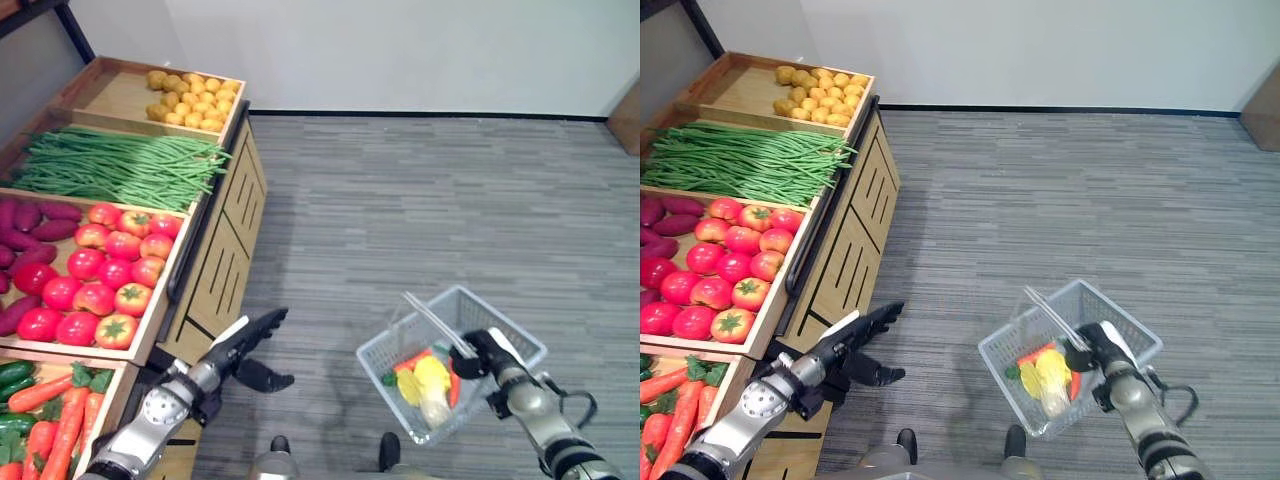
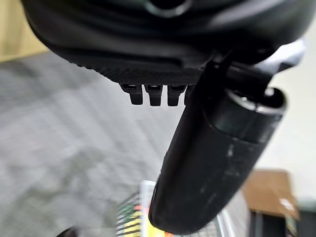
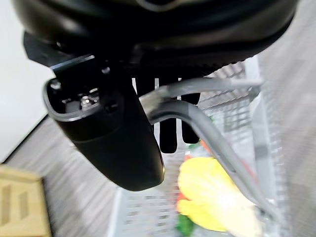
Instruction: Get the vegetables into the basket
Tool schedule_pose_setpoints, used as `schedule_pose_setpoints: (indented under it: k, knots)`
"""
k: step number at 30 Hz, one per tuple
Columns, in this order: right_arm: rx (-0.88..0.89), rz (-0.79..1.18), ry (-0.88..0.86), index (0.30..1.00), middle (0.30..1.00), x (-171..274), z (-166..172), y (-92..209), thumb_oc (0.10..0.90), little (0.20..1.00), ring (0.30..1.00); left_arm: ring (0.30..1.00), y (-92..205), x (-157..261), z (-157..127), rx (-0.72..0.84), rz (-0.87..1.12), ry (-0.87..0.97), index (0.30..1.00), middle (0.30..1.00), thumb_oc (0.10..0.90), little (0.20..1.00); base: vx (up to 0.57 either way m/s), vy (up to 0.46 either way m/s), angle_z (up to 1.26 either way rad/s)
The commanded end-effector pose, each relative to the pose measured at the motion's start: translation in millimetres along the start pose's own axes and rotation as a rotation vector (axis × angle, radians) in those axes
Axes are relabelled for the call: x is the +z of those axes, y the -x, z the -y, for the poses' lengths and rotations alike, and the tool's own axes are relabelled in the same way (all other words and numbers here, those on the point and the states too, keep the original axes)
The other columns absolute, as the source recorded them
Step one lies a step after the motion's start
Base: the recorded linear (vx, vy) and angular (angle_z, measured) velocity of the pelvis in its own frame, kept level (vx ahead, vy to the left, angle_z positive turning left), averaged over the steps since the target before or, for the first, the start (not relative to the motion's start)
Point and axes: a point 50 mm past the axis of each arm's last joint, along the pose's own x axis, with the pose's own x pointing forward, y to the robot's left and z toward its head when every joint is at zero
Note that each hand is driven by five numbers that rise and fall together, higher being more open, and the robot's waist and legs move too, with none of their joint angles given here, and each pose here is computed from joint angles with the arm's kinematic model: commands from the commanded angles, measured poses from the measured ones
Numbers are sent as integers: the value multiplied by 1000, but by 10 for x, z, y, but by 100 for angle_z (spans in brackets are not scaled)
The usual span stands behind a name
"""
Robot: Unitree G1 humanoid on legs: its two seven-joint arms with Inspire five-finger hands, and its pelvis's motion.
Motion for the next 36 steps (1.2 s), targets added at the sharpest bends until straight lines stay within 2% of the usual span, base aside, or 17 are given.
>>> schedule_pose_setpoints:
  k: [1, 4, 5, 6, 10, 11, 16, 23, 24, 25, 31, 36]
  knots:
    - [-165, 210, -79, 300, 300, 504, 407, -92, 400, 300, 300, 1000, -146, 251, -71, 17, 105, -54, 1000, 1000, 900, 1000, -36, -11, 16]
    - [-137, 45, -95, 300, 300, 98, 289, -64, 400, 300, 300, 1000, -166, -231, 51, 82, -93, 73, 1000, 1000, 900, 1000, -35, -8, 4]
    - [-106, -80, -109, 300, 300, -186, 154, -14, 400, 300, 300, 1000, -128, -672, 189, 195, -312, 201, 1000, 1000, 900, 1000, -33, -12, 1]
    - [-94, -106, -130, 300, 300, -238, 86, 1, 400, 300, 300, 1000, -124, -752, 209, 240, -369, 225, 1000, 1000, 900, 1000, -36, -14, 4]
    - [-56, -225, -174, 300, 300, -474, -95, 82, 400, 300, 300, 1000, -86, -934, 350, 278, -495, 259, 1000, 1000, 900, 1000, -3, -4, -1]
    - [-39, -281, -235, 300, 300, -587, -227, 144, 400, 300, 300, 1000, -8, -1045, 374, 305, -574, 249, 1000, 1000, 900, 1000, -6, -14, -3]
    - [-27, -429, -396, 300, 300, -900, -458, 346, 400, 300, 300, 1000, 110, -1184, 454, 290, -668, 196, 1000, 1000, 900, 1000, -1, -3, -1]
    - [35, -542, -375, 300, 300, -1158, -659, 566, 400, 300, 300, 1000, 200, -1282, 588, 242, -729, 147, 1000, 1000, 900, 1000, -7, -15, -6]
    - [44, -553, -376, 525, 525, -1182, -681, 589, 561, 525, 525, 1000, 204, -1288, 608, 238, -731, 149, 1000, 1000, 900, 1000, -8, -18, -7]
    - [83, -576, -372, 1000, 1000, -1226, -755, 644, 900, 1000, 1000, 1000, 200, -1290, 647, 225, -733, 157, 1000, 1000, 900, 1000, -12, -22, -6]
    - [159, -599, -364, 1000, 1000, -1273, -897, 729, 900, 1000, 1000, 1000, 206, -1302, 714, 197, -739, 163, 1000, 1000, 900, 1000, -4, -7, -2]
    - [334, -666, -292, 1000, 1000, -1391, -1171, 948, 900, 1000, 1000, 1000, 251, -1346, 771, 182, -769, 198, 1000, 1000, 900, 1000, -2, -16, -5]
